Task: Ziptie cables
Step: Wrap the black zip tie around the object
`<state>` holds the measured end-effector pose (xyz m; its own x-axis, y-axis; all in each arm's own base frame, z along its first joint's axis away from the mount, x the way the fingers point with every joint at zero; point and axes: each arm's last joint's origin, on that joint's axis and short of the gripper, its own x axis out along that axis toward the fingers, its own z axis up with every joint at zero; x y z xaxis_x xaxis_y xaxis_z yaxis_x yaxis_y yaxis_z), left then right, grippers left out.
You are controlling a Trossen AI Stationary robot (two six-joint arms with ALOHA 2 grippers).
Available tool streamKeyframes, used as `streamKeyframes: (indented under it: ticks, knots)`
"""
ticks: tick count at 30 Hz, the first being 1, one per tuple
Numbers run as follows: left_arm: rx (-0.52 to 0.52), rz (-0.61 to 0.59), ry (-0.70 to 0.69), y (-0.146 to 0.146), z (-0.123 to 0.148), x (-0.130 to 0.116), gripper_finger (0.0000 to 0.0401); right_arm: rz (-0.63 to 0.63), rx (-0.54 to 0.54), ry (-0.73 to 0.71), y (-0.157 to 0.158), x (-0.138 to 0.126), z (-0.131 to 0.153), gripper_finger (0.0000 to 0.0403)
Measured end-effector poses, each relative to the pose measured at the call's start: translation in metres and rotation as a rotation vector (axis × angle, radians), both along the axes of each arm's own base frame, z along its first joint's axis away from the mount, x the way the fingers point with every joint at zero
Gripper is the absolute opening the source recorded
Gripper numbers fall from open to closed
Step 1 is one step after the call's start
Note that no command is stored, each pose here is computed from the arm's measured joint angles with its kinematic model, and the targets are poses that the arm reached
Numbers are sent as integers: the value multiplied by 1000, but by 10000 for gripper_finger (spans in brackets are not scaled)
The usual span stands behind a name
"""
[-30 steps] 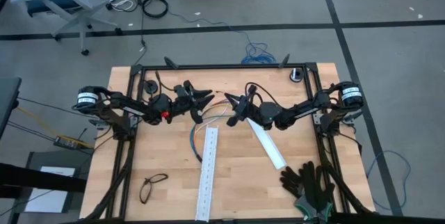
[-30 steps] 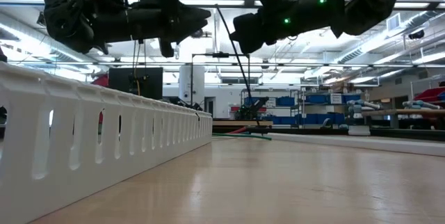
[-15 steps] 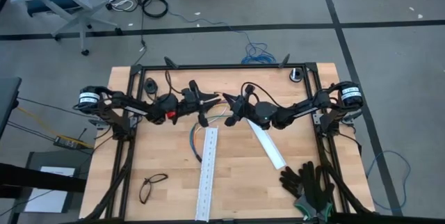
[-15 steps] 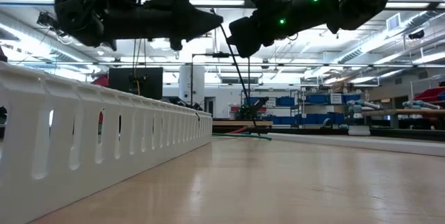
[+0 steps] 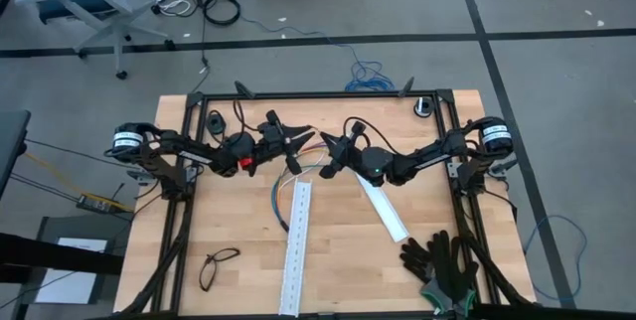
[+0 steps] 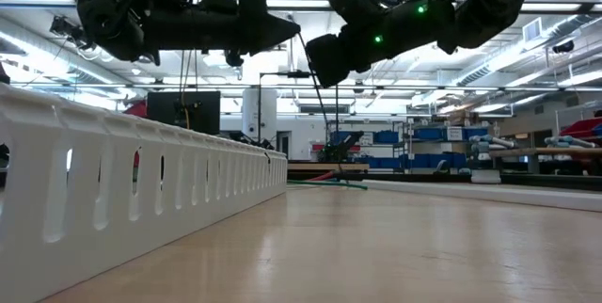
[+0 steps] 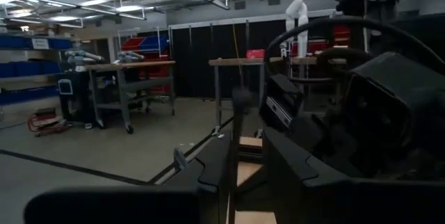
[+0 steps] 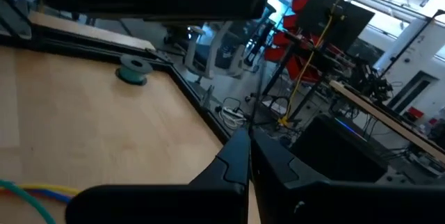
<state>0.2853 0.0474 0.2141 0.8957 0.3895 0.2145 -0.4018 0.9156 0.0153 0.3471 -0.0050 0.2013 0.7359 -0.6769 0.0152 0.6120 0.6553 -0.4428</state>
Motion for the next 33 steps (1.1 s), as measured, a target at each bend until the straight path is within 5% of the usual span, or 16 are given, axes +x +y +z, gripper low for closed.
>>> streamKeyframes:
  ticks: [23, 27, 33]
  knots:
    - [-12, 30, 43, 1, -4, 0, 56, 63, 30, 63, 3, 1, -8, 5]
    - [-13, 30, 44, 1, -4, 0, 56, 150, 142, 75, -2, 2, -17, 22]
    - [-13, 30, 44, 1, -4, 0, 56, 221, 155, 89, -8, 3, -18, 74]
